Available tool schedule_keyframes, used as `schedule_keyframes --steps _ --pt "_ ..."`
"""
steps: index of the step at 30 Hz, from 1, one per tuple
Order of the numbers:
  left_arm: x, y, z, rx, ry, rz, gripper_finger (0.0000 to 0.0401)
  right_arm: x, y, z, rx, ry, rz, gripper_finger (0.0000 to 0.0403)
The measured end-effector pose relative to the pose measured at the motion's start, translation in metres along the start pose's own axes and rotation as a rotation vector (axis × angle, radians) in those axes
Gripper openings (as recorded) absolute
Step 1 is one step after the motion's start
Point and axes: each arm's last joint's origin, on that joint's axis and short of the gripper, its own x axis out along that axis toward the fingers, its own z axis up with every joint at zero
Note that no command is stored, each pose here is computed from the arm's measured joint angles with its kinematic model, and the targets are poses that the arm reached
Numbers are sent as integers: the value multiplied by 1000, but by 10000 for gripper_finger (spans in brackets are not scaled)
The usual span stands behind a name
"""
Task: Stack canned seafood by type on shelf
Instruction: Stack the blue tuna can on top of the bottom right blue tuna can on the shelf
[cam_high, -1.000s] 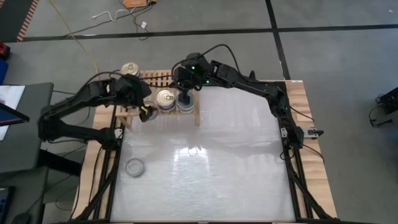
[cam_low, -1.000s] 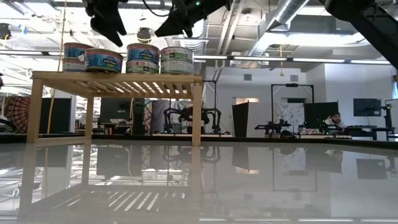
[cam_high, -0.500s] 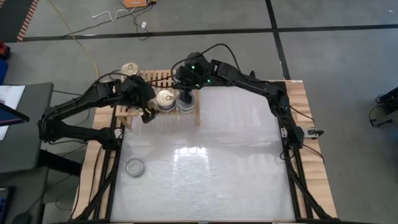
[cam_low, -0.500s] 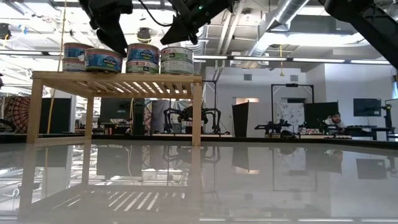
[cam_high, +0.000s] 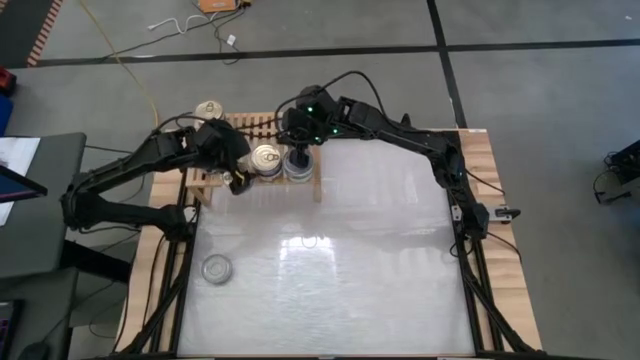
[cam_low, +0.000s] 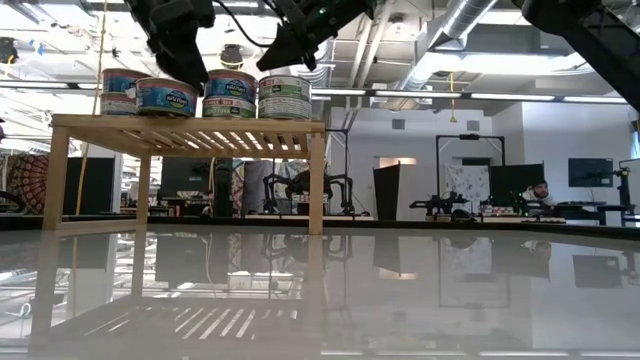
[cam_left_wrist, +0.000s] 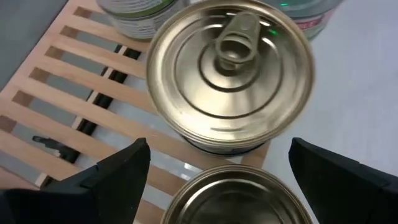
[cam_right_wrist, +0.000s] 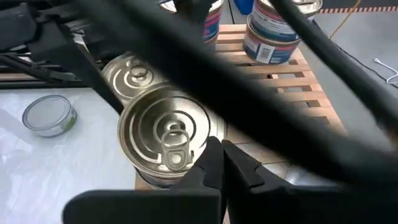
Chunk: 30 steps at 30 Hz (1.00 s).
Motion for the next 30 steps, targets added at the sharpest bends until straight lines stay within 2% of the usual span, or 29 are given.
schedule_keyframes --steps 6,16,24,30 --pt "0 4 1 -43 -14 -20 367 0 -2 -2 8 24 -32 24" --pt "0 4 1 -30 -20 -48 367 -1 -5 -3 15 25 -34 24" --pt "0 4 4 -32 -44 -50 367 23 -1 -14 17 64 -11 24" --pt "0 4 4 -30 -48 -51 367 24 -1 -12 10 41 -15 24"
